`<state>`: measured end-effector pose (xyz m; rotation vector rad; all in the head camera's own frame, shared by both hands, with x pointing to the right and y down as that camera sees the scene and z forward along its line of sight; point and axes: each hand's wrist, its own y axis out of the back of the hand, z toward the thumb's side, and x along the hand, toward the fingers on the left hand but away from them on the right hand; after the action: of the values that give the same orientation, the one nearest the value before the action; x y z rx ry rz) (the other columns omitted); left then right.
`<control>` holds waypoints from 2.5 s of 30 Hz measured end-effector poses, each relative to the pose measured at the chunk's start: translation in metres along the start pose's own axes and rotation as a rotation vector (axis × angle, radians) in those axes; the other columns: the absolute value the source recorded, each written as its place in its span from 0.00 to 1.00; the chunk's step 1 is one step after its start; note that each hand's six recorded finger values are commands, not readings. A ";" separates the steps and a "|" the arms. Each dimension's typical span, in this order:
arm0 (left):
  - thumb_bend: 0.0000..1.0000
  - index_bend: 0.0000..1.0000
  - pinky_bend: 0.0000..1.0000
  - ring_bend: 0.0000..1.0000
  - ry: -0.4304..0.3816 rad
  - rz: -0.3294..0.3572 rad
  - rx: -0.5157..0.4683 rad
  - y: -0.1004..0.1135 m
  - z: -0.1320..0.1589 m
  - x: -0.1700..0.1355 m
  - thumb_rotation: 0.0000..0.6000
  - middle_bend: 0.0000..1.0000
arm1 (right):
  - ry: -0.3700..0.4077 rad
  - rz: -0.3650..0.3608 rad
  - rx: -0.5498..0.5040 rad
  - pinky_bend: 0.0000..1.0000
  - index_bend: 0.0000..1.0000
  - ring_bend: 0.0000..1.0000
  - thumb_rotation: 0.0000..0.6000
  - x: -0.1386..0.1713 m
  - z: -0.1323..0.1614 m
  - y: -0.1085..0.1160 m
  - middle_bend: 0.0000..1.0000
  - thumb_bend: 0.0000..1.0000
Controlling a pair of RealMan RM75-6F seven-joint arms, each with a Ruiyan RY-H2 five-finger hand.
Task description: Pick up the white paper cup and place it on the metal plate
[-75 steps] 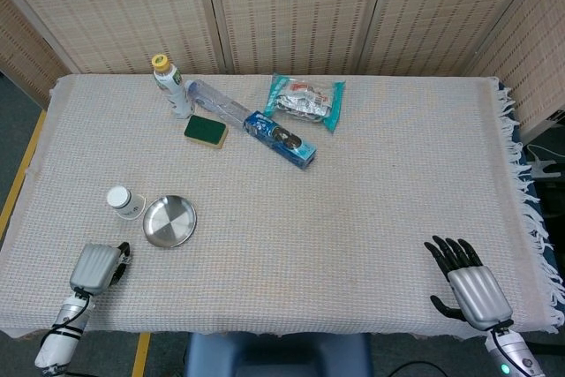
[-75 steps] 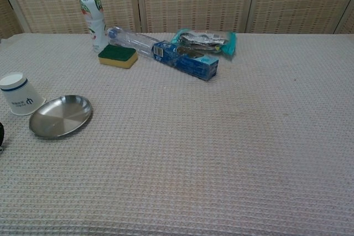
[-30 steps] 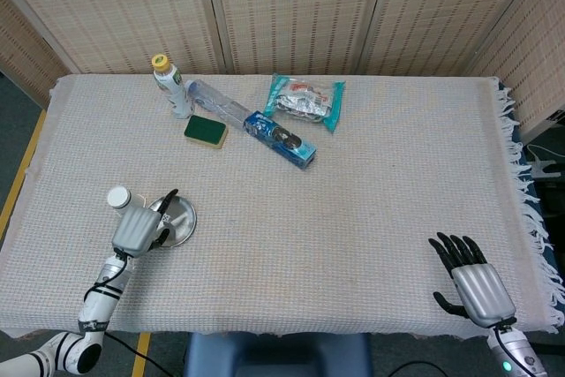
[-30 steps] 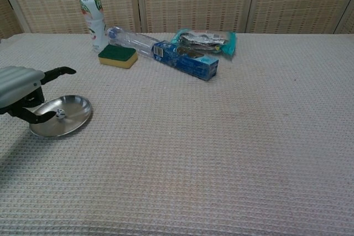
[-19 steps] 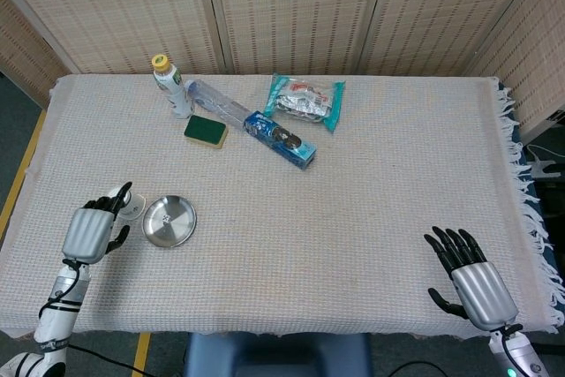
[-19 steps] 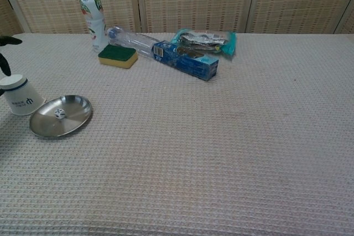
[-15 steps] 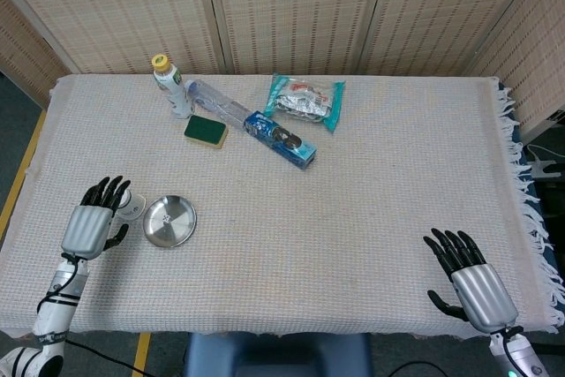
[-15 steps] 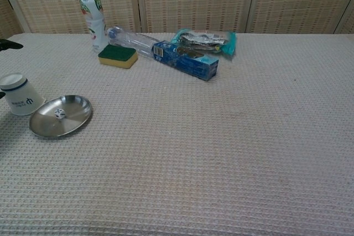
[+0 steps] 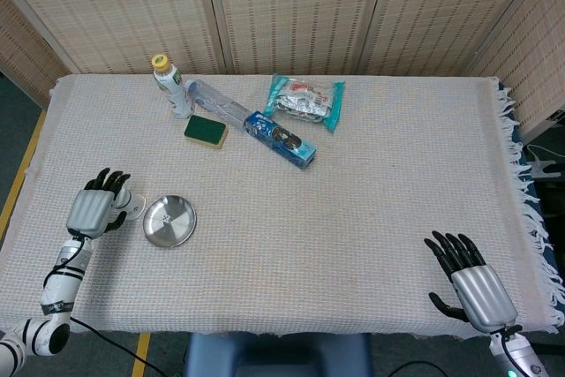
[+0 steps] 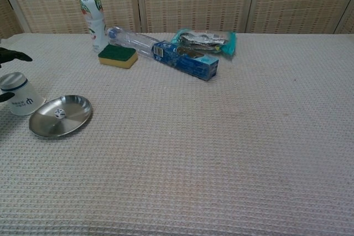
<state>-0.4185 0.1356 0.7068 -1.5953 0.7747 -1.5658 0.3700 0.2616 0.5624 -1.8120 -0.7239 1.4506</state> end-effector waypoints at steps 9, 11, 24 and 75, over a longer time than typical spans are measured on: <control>0.35 0.33 0.38 0.21 0.010 0.018 0.048 -0.004 -0.006 0.003 1.00 0.29 | 0.001 0.005 -0.001 0.00 0.00 0.00 0.89 0.000 0.001 0.000 0.00 0.19; 0.35 0.35 0.42 0.23 0.010 0.025 0.055 -0.004 -0.005 0.003 1.00 0.32 | 0.001 0.007 0.000 0.00 0.00 0.00 0.89 0.000 0.001 0.000 0.00 0.19; 0.36 0.42 0.60 0.39 -0.002 0.085 0.050 0.004 -0.001 0.000 1.00 0.45 | -0.004 0.015 0.002 0.00 0.00 0.00 0.89 -0.001 0.001 -0.001 0.00 0.19; 0.38 0.45 0.63 0.48 -0.209 0.025 0.038 0.010 0.084 -0.034 1.00 0.60 | 0.014 0.008 -0.010 0.00 0.00 0.00 0.89 0.004 0.003 0.003 0.00 0.19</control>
<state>-0.3361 0.1670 0.6834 -1.6827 0.6452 -1.3618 0.3677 0.2638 0.5575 -1.8331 -0.7188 1.4400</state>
